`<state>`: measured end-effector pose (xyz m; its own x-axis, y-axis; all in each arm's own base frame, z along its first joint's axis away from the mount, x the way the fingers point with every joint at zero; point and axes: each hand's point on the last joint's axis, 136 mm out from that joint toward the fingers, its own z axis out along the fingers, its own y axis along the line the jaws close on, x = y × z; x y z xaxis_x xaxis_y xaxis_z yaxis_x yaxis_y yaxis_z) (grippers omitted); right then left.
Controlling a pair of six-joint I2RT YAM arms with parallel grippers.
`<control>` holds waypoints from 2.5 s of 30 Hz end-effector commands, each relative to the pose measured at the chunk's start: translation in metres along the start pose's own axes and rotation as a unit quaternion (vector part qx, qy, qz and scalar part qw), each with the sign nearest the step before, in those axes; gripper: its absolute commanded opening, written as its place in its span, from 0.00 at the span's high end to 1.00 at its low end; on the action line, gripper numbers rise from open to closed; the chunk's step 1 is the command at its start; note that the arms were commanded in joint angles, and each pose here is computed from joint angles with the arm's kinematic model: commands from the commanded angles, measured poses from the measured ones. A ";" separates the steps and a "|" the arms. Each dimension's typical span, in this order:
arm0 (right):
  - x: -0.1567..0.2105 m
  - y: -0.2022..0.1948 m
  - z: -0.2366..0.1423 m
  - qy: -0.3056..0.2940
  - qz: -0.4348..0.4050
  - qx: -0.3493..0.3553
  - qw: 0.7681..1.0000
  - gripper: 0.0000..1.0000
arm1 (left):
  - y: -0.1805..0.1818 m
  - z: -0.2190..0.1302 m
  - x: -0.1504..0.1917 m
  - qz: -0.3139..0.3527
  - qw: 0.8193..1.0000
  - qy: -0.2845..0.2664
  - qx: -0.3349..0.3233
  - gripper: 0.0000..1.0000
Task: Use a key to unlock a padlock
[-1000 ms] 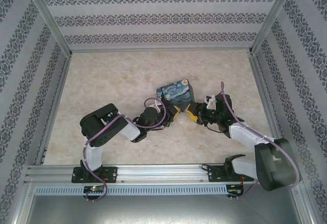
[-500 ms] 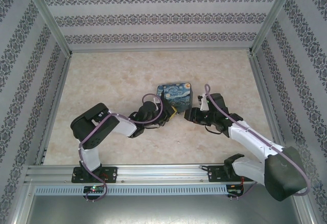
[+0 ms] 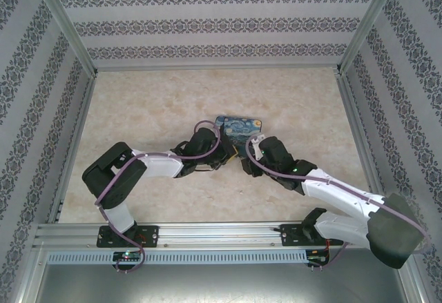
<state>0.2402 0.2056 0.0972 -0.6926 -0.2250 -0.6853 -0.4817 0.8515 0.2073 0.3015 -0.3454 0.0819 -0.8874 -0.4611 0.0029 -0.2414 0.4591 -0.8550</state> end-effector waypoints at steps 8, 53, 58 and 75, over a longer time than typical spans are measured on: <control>0.005 -0.002 0.023 0.010 -0.056 0.035 0.998 0.59 | -0.016 -0.009 0.002 0.012 1.000 0.022 -0.010 1.00; -0.040 0.017 0.031 0.006 0.101 -0.161 0.982 1.00 | 0.003 -0.008 0.009 0.004 0.999 0.033 -0.016 1.00; -0.039 0.011 0.027 0.008 0.119 -0.157 0.980 0.69 | 0.008 -0.008 0.008 0.000 0.999 0.026 -0.020 1.00; -0.005 -0.013 0.013 -0.010 0.261 -0.126 0.957 0.40 | 0.034 -0.001 0.010 0.018 0.999 0.027 -0.042 0.71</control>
<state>0.2516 0.1996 0.0867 -0.8742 0.1532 -0.4607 -0.2221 0.7175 0.6602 0.2922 -0.3360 0.0681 -0.9076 -0.4196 -0.0112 -0.2290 0.5173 -0.8246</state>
